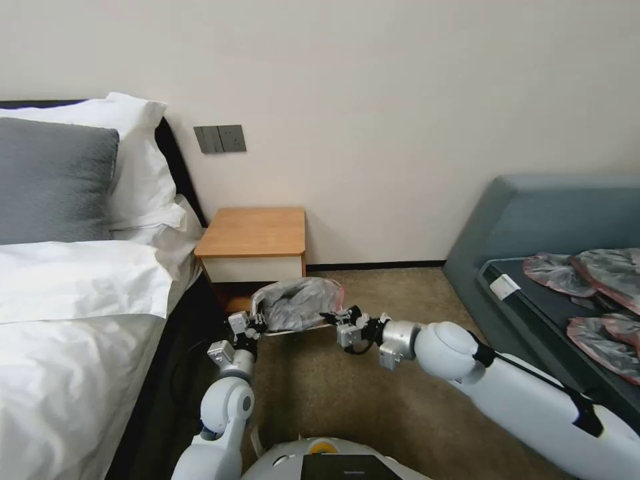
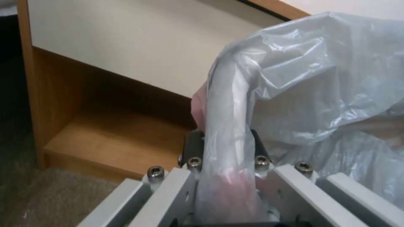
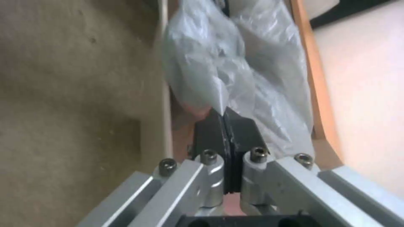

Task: Pick up the garbage bag from the table and place it over the trash can.

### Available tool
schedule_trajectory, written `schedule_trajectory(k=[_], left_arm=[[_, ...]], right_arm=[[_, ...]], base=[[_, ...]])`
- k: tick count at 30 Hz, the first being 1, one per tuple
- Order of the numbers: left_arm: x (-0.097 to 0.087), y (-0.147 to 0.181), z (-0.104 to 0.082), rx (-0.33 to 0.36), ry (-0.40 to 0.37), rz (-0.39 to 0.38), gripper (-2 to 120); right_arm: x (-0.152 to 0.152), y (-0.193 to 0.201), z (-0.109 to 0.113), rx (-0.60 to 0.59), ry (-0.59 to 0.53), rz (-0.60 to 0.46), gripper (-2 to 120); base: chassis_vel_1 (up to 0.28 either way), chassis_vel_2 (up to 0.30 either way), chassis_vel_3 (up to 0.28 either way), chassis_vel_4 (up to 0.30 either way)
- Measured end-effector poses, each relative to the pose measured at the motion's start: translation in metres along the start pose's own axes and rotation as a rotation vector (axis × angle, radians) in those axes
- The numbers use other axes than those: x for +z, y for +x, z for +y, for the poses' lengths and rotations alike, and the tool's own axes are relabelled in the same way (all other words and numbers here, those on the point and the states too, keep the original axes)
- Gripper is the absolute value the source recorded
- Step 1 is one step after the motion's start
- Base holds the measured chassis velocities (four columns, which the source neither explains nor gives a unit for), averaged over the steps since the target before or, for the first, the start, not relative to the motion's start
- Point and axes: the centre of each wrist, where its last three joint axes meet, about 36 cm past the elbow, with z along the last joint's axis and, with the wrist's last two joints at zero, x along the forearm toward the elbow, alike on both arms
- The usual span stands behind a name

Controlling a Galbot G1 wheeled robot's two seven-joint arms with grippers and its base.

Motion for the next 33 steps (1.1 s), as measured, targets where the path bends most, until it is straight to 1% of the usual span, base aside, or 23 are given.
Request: schedule_trajectory(k=[3, 7, 12, 14, 15, 22, 24, 30, 33], left_arm=[[0.000, 0.000, 0.000, -0.002, 0.001, -0.001, 3], [0.001, 0.001, 0.001, -0.005, 0.005, 0.002, 3], [-0.001, 0.001, 0.001, -0.010, 0.016, 0.000, 3], [-0.003, 0.001, 0.001, -0.012, 0.026, -0.003, 3], [-0.006, 0.002, 0.000, -0.016, 0.038, -0.003, 3], [-0.012, 0.004, 0.002, -0.032, 0.070, -0.001, 3], [-0.018, 0.007, 0.001, -0.033, 0.103, 0.013, 3], [-0.024, 0.011, 0.002, -0.029, 0.136, 0.042, 3], [-0.030, 0.013, 0.001, -0.031, 0.177, 0.075, 3]], right_arm=[[-0.009, 0.009, -0.004, 0.000, -0.046, -0.033, 0], [-0.013, 0.015, -0.009, 0.004, -0.075, -0.049, 0], [-0.012, 0.018, -0.006, -0.020, -0.081, -0.054, 0], [-0.011, 0.018, -0.002, -0.045, -0.085, -0.058, 0], [-0.007, 0.017, 0.002, -0.064, -0.086, -0.059, 0], [0.005, 0.015, 0.008, -0.095, -0.083, -0.041, 0], [0.015, 0.013, 0.012, -0.104, -0.072, -0.023, 0], [0.029, 0.012, 0.012, -0.089, -0.067, 0.005, 0], [0.037, 0.009, 0.013, -0.079, -0.068, 0.020, 0]], base=[[0.000, 0.000, 0.000, 0.000], [0.000, 0.000, 0.000, 0.000], [0.000, 0.000, 0.000, 0.000], [0.000, 0.000, 0.000, 0.000], [0.000, 0.000, 0.000, 0.000], [0.000, 0.000, 0.000, 0.000], [0.000, 0.000, 0.000, 0.000], [0.000, 0.000, 0.000, 0.000], [0.000, 0.000, 0.000, 0.000]])
